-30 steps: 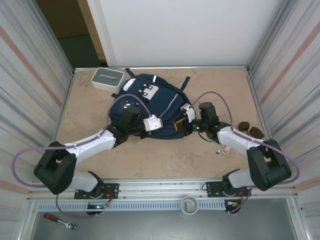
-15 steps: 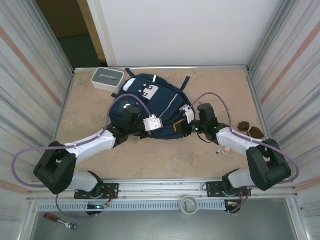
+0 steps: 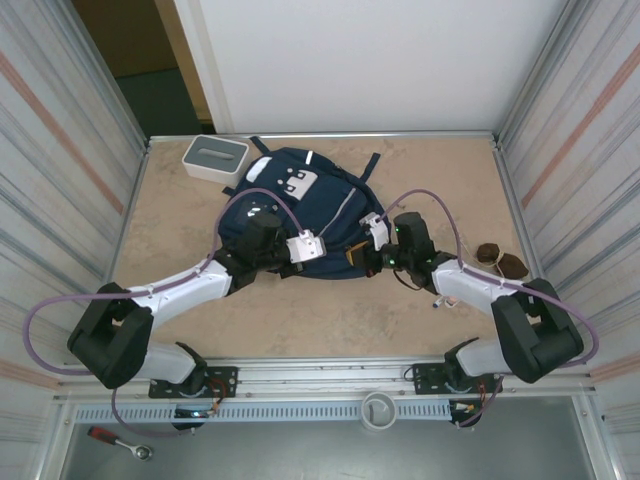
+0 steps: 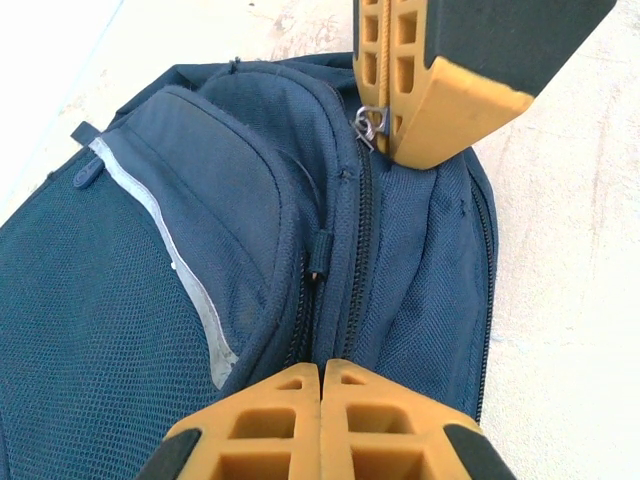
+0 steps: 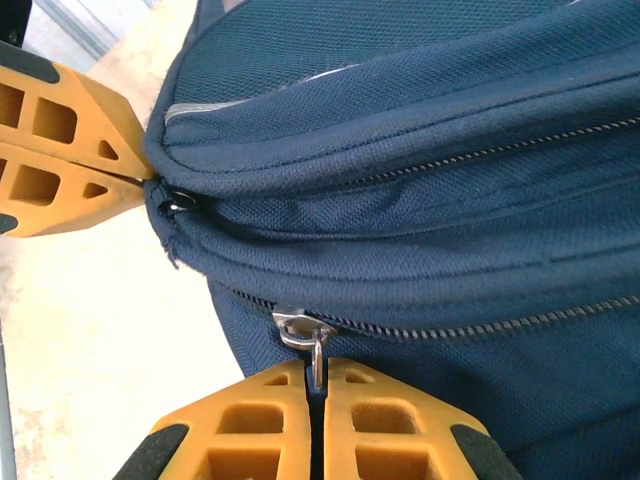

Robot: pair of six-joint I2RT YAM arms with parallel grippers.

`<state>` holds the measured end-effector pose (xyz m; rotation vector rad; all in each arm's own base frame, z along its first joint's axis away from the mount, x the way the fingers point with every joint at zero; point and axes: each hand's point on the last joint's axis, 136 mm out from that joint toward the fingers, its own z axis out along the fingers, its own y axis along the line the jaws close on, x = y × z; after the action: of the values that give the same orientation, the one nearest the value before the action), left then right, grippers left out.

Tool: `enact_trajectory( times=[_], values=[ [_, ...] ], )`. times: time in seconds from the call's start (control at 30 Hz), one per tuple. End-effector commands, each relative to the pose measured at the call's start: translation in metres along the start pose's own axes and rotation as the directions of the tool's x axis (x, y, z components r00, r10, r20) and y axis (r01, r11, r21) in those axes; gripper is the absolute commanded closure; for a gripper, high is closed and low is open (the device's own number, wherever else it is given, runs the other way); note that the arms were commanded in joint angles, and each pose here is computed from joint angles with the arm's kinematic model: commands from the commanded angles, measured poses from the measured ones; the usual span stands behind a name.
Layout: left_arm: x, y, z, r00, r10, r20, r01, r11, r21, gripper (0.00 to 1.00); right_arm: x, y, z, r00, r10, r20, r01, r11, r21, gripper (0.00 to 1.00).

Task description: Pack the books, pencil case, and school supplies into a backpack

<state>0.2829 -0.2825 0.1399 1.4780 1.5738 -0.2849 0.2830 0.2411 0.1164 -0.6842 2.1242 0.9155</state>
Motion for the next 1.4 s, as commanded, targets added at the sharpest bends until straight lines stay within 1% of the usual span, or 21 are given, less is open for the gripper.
enact_trajectory(
  times=[0.0, 0.2, 0.27, 0.37, 0.4, 0.47, 0.5, 0.57, 0.67, 0.73, 0.8, 0.93, 1.03, 1.1, 1.2, 1.27, 1.3, 1.37],
  values=[
    [-0.005, 0.007, -0.009, 1.000, 0.017, 0.012, -0.017, 0.999, -0.028, 1.00, -0.002, -0.019, -0.014, 0.998, 0.050, 0.027, -0.053, 0.994, 0.098, 1.00],
    [0.006, 0.009, -0.014, 1.000, 0.010, -0.003, -0.010, 0.999, -0.048, 1.00, 0.003, -0.042, -0.021, 0.991, 0.131, 0.002, -0.128, 0.972, 0.199, 1.00],
    [0.011, 0.011, -0.015, 1.000, 0.004, -0.012, -0.004, 0.998, -0.056, 1.00, 0.002, -0.043, -0.020, 0.989, 0.147, 0.002, -0.145, 0.968, 0.206, 1.00],
    [0.011, 0.009, -0.016, 1.000, -0.001, -0.014, 0.000, 0.999, -0.040, 1.00, -0.004, -0.033, -0.020, 0.990, 0.141, 0.019, -0.142, 0.974, 0.175, 1.00],
    [0.007, 0.007, -0.016, 1.000, -0.003, -0.004, 0.003, 1.000, -0.026, 0.94, -0.007, -0.027, -0.020, 0.990, 0.135, 0.029, -0.138, 0.978, 0.154, 1.00],
    [-0.001, 0.003, -0.018, 1.000, -0.012, 0.005, 0.012, 1.000, 0.004, 0.75, -0.015, -0.013, -0.020, 0.992, 0.116, 0.048, -0.121, 0.986, 0.116, 1.00],
    [-0.005, 0.000, -0.019, 1.000, -0.009, 0.006, 0.009, 1.000, 0.015, 0.68, -0.019, -0.006, -0.021, 0.993, 0.104, 0.059, -0.110, 0.989, 0.101, 1.00],
    [-0.015, -0.004, -0.021, 1.000, 0.012, 0.013, -0.012, 1.000, 0.016, 0.57, -0.026, 0.007, -0.021, 0.994, 0.085, 0.073, -0.091, 0.993, 0.078, 1.00],
    [-0.032, -0.011, -0.023, 0.997, 0.060, 0.040, -0.061, 0.998, 0.010, 0.46, -0.034, 0.023, -0.023, 0.994, 0.064, 0.092, -0.068, 0.996, 0.050, 1.00],
    [-0.042, -0.015, -0.022, 0.995, 0.089, 0.054, -0.089, 0.996, 0.008, 0.42, -0.040, 0.032, -0.025, 0.993, 0.049, 0.108, -0.053, 0.998, 0.034, 1.00],
    [-0.048, -0.014, -0.019, 0.992, 0.114, 0.047, -0.114, 0.994, -0.007, 0.40, -0.045, 0.040, -0.028, 0.992, 0.034, 0.123, -0.037, 0.999, 0.015, 1.00],
    [-0.051, -0.010, -0.005, 0.991, 0.133, 0.027, -0.133, 0.991, -0.005, 0.41, -0.049, 0.054, -0.031, 0.990, 0.017, 0.141, -0.014, 1.000, -0.020, 1.00],
    [-0.048, -0.009, 0.006, 0.990, 0.139, 0.011, -0.139, 0.990, 0.005, 0.45, -0.048, 0.060, -0.032, 0.990, 0.011, 0.144, -0.006, 0.999, -0.037, 1.00],
    [-0.045, -0.009, 0.011, 0.990, 0.144, 0.001, -0.144, 0.990, 0.005, 0.51, -0.046, 0.062, -0.033, 0.989, 0.008, 0.144, -0.001, 0.999, -0.044, 1.00],
    [-0.039, -0.008, 0.014, 0.989, 0.145, -0.015, -0.145, 0.989, 0.002, 0.65, -0.039, 0.056, -0.034, 0.990, 0.007, 0.139, -0.004, 1.000, -0.024, 1.00],
    [-0.038, -0.007, 0.013, 0.991, 0.136, -0.011, -0.136, 0.991, 0.009, 0.78, -0.033, 0.050, -0.034, 0.992, 0.016, 0.125, -0.015, 1.000, -0.004, 1.00],
    [-0.037, -0.007, 0.012, 0.991, 0.131, -0.007, -0.131, 0.991, 0.012, 0.82, -0.031, 0.044, -0.034, 0.993, 0.021, 0.118, -0.023, 1.000, 0.017, 1.00],
    [-0.038, -0.008, 0.007, 0.993, 0.115, 0.013, -0.115, 0.993, 0.024, 0.88, -0.024, 0.025, -0.035, 0.994, 0.044, 0.097, -0.054, 0.994, 0.100, 1.00]
  ],
)
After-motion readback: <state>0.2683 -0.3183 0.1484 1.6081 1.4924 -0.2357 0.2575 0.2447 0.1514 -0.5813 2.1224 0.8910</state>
